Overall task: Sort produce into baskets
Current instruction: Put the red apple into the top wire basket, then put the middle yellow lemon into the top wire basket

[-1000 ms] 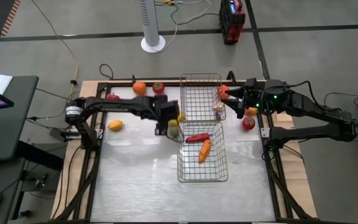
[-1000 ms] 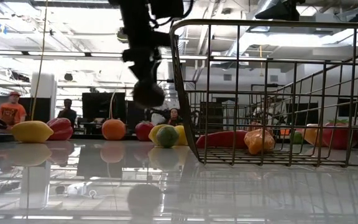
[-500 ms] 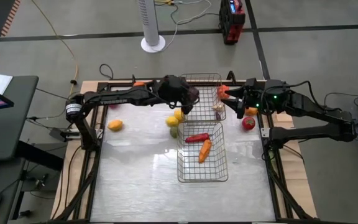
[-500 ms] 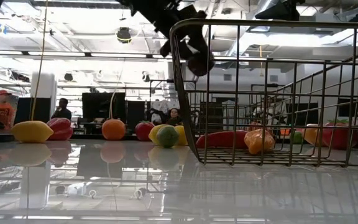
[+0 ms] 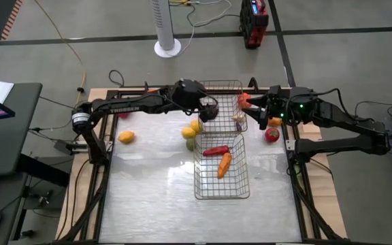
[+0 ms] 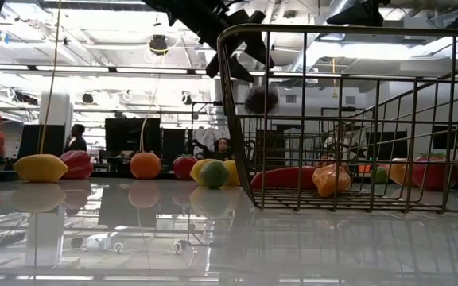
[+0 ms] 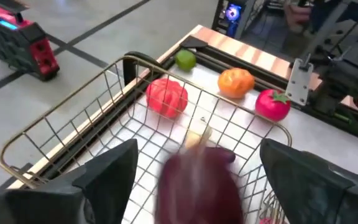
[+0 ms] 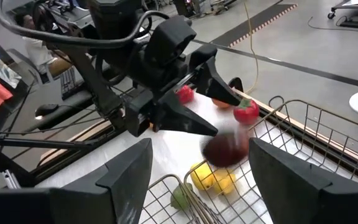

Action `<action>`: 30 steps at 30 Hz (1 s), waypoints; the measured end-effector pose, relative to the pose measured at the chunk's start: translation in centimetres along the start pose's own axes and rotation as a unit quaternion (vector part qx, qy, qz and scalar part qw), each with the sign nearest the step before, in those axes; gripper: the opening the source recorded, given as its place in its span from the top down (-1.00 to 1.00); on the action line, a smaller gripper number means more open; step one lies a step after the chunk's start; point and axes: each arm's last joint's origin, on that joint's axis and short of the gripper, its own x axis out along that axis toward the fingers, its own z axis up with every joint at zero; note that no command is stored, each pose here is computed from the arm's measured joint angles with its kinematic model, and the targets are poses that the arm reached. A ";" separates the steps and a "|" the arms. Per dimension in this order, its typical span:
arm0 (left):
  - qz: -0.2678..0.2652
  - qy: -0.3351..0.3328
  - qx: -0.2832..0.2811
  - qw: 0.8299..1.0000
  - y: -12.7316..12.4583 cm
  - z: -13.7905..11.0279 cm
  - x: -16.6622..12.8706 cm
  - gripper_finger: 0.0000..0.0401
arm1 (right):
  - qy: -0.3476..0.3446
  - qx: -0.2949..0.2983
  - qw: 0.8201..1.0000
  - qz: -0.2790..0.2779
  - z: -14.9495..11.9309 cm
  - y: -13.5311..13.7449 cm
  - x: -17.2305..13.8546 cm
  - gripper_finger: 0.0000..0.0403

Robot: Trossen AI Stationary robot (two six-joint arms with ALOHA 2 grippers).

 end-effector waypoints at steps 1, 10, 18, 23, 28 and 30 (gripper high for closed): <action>0.000 0.000 0.000 1.000 0.0 0.0 0.0 -0.63 | 0.000 0.000 1.000 0.000 0.0 0.0 0.0 -0.44; 0.023 0.090 0.032 0.995 0.6 0.0 -1.3 -0.64 | 0.003 -0.001 1.000 -0.002 -0.1 0.0 0.0 -0.44; 0.018 0.278 0.100 0.955 2.2 -3.6 -3.3 -0.63 | 0.006 0.000 1.000 -0.003 -0.1 -0.1 0.0 -0.44; -0.015 0.297 0.085 0.951 3.2 -7.1 -2.9 -0.53 | 0.007 0.001 1.000 -0.005 -0.1 -0.1 0.0 -0.44; -0.027 0.297 0.104 0.949 3.7 -10.6 -1.7 -0.43 | 0.007 0.003 1.000 -0.005 -0.2 -0.1 0.0 -0.44; -0.034 0.289 0.120 0.949 3.8 -11.7 -1.3 -0.42 | 0.010 0.009 1.000 -0.006 -0.2 -0.1 0.0 -0.44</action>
